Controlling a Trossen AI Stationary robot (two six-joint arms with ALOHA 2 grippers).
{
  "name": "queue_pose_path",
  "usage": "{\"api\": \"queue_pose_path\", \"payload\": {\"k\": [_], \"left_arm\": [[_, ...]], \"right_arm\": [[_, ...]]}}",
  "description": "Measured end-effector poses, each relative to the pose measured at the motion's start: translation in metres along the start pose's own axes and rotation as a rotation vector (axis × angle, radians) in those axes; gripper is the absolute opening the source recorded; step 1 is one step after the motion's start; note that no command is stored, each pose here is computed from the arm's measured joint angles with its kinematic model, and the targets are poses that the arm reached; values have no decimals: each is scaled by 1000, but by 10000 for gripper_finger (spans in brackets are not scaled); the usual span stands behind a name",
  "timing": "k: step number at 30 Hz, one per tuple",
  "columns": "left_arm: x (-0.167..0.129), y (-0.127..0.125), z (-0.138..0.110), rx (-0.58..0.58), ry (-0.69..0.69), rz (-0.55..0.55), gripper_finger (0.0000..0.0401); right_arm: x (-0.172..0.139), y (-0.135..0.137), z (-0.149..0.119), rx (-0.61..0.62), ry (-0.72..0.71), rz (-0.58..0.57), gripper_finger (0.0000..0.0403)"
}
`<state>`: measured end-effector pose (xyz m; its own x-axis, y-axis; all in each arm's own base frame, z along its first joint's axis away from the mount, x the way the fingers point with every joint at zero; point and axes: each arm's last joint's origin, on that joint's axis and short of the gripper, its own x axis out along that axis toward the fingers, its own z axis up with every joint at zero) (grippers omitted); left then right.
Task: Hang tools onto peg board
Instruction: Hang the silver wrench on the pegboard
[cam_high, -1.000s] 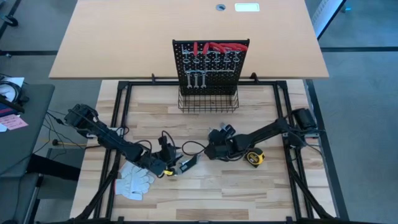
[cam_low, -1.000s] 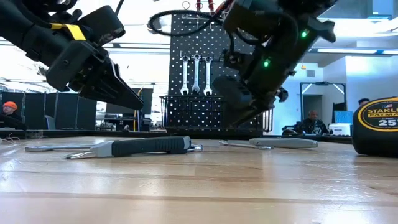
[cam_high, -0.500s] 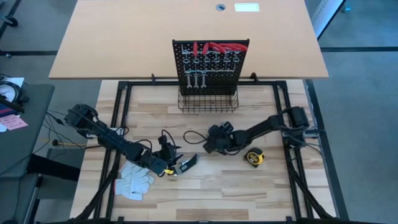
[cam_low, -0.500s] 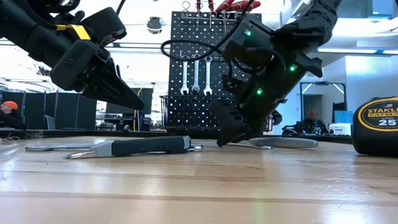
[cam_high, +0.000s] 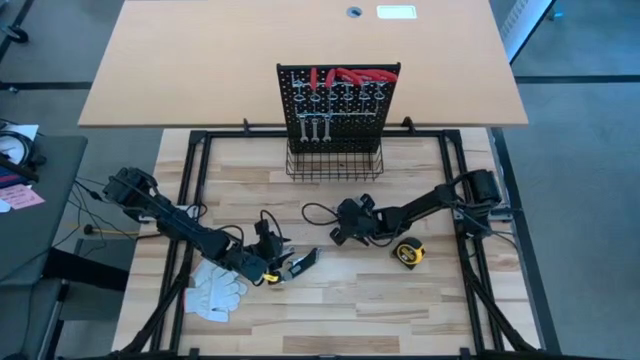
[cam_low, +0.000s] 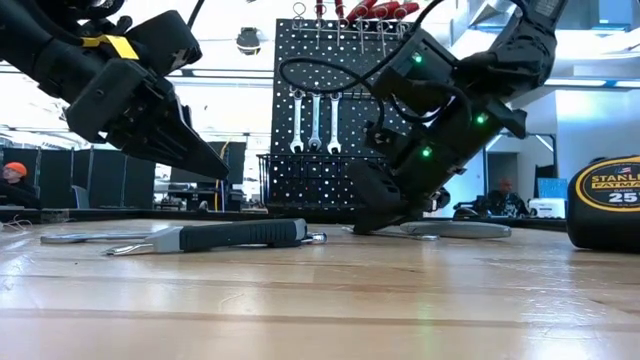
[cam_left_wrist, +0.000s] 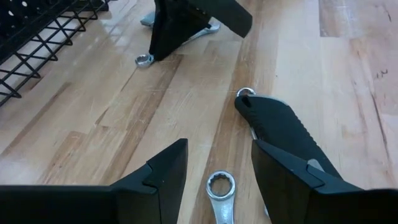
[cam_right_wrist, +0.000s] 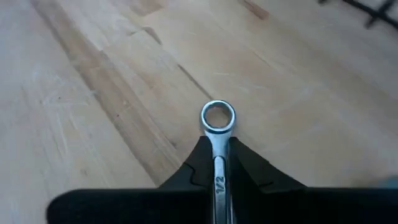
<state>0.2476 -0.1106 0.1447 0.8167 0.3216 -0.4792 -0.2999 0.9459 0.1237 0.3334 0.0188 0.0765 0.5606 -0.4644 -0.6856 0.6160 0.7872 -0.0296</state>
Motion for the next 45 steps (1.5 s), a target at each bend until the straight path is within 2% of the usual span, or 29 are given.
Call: {"api": "queue_pose_path", "payload": {"k": [10, 14, 21, 23, 25, 28, 30, 33, 39, 41, 45], "left_arm": [[-4, -5, -2, 25, -7, -12, 173], [-4, -5, -2, 25, -7, -11, 173], [-4, -5, -2, 29, -8, -11, 173], [-4, -5, -1, 47, -10, -11, 173], [-2, -4, 0, 128, -20, -8, 173], [8, -3, 1, 273, -49, 5, 173], [18, -3, 3, 321, -76, -28, 173], [34, -1, -1, 336, -76, -75, 173], [61, 19, -5, 296, -35, 13, 173], [67, 26, -3, 278, -27, -18, 173], [75, 34, 2, 261, -22, -178, 173]], "right_arm": [[-26, 23, 9, -83, -107, 153, 25], [-33, 29, 13, -100, -158, 171, 4], [-34, 31, 15, -85, -179, 178, 7], [-35, 32, 17, -76, -201, 189, 6], [-36, 33, 19, -68, -213, 205, 5], [-37, 35, 19, -95, -200, 256, 5], [-37, 36, 20, -114, -203, 276, 5], [-39, 38, 21, -127, -218, 303, 5], [-41, 42, 20, -160, -216, 360, 5], [-42, 43, 21, -158, -221, 364, 5], [-43, 44, 21, -166, -229, 369, 5]]}}
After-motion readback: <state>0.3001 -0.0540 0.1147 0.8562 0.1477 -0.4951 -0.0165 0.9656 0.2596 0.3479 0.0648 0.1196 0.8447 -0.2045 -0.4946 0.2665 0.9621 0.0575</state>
